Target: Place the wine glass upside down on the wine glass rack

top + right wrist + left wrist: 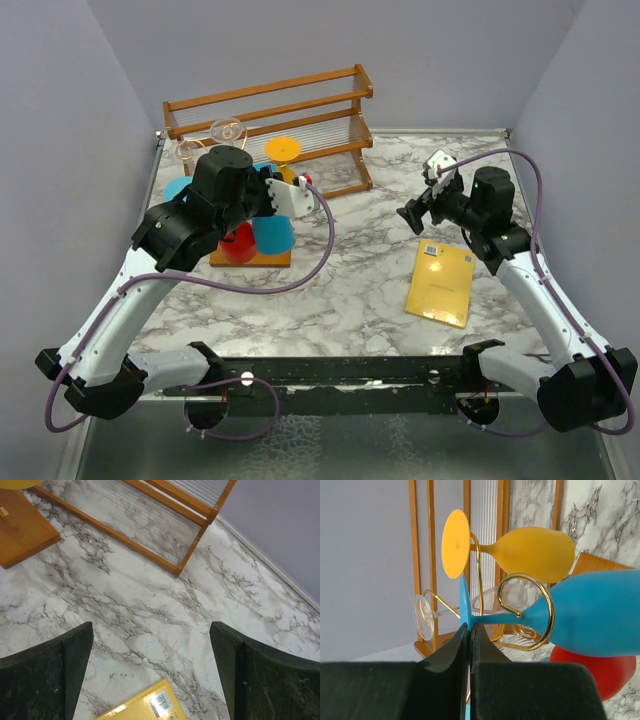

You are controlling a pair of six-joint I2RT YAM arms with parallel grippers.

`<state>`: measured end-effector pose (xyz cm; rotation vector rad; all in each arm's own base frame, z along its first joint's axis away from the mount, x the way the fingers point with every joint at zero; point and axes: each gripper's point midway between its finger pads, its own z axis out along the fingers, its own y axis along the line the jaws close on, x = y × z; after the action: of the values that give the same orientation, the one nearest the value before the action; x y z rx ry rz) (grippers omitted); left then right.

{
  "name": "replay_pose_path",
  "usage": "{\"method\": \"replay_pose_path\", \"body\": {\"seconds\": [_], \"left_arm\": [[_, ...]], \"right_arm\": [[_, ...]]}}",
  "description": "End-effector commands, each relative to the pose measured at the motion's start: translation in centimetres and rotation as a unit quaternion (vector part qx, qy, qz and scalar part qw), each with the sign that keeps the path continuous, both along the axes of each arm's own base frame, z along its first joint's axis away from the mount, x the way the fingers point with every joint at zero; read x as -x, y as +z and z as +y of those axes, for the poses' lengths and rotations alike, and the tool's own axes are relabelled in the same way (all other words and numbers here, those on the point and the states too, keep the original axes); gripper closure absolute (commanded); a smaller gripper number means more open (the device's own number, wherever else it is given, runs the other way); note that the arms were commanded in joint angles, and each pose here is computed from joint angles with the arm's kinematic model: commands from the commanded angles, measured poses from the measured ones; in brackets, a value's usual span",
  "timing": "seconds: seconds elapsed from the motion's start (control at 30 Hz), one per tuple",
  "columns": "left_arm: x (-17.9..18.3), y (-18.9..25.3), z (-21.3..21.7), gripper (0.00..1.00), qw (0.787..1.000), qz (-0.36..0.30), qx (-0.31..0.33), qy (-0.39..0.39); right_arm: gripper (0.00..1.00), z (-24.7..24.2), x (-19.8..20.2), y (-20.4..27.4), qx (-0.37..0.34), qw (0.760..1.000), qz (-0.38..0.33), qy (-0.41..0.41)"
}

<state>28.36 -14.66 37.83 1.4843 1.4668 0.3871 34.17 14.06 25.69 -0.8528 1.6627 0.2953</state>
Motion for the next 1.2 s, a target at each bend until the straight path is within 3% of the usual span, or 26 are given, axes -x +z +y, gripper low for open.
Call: {"method": "replay_pose_path", "body": {"seconds": [0.0, 1.17], "left_arm": [[1.1, 1.0, -0.1, 1.0, 0.999, 0.001, 0.036, -0.006], [2.0, 0.8, -2.8, 1.0, 0.994, 0.034, 0.085, -0.059]], "right_arm": [[0.0, 0.1, -0.2, -0.1, 0.003, 1.0, -0.004, 0.008], [0.0, 0.1, -0.2, -0.4, 0.005, 1.0, -0.001, 0.008]]}}
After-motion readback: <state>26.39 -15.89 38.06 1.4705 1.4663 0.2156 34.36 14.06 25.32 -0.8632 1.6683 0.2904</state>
